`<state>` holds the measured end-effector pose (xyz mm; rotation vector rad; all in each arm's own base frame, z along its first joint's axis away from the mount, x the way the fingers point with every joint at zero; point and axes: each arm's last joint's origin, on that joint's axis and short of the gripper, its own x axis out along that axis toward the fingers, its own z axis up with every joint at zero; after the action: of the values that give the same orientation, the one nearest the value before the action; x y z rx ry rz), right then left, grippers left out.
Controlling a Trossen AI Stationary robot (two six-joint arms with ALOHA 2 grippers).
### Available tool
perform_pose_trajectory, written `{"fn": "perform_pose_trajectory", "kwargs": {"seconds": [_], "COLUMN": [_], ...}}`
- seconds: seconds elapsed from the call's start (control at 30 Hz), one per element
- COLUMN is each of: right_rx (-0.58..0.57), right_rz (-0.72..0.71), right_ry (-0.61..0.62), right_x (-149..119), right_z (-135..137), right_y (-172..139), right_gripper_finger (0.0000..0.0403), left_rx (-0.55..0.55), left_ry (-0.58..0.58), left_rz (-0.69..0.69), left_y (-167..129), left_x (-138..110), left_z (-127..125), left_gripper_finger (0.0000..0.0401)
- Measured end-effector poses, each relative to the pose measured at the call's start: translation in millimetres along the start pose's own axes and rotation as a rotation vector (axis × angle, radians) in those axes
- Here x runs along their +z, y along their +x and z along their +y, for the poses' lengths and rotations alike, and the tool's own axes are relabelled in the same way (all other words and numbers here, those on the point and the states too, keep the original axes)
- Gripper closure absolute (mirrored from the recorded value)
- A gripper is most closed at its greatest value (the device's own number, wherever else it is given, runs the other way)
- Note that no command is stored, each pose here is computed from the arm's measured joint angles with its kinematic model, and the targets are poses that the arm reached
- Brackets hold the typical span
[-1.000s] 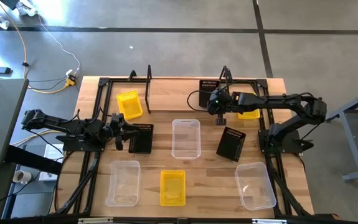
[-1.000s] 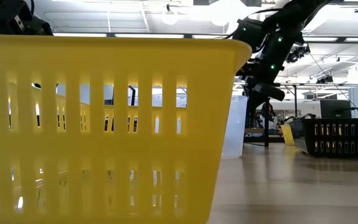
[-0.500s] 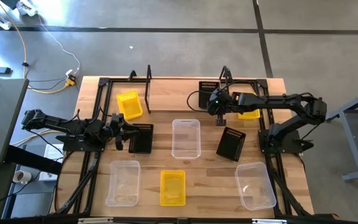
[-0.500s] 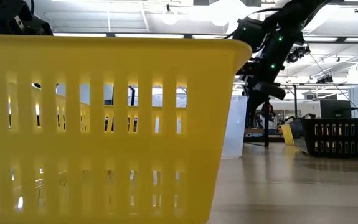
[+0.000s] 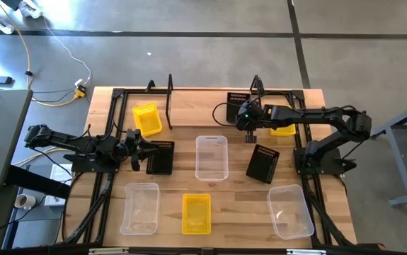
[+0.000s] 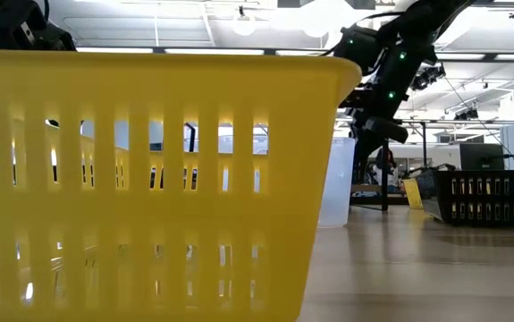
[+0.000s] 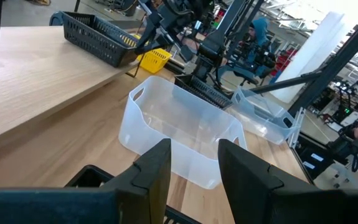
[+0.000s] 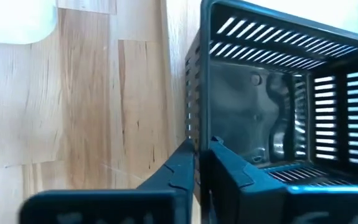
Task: Stack baskets on shelf by color
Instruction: Put the bottom black bin on the shelf, then put the bottom left transparent bin on the shelf
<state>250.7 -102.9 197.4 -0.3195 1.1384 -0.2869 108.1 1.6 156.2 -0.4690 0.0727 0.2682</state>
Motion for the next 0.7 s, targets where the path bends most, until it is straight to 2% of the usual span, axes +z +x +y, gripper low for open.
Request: {"fn": "perform_pose_trajectory", "kwargs": {"seconds": [0.17, 0.57, 0.7], "right_rx": [-0.042, -0.081, -0.066], "right_rz": [0.018, 0.028, 0.047], "right_ry": [0.001, -0.042, 0.024], "right_x": [-0.3, 12.5, 13.1], "right_z": [-1.1, 6.2, 5.9], "right_y": [-0.1, -11.1, -14.3], "right_gripper_finger": [0.0339, 0.0336, 0.0336], "left_rx": [0.0, 0.0, 0.0], "left_ry": [0.0, 0.0, 0.002], "left_rz": [0.0, 0.0, 0.0], "left_y": [0.0, 0.0, 0.0], "left_x": [0.0, 0.0, 0.0], "left_z": [0.0, 0.0, 0.0], "left_gripper_finger": [0.0276, 0.0276, 0.0276]}}
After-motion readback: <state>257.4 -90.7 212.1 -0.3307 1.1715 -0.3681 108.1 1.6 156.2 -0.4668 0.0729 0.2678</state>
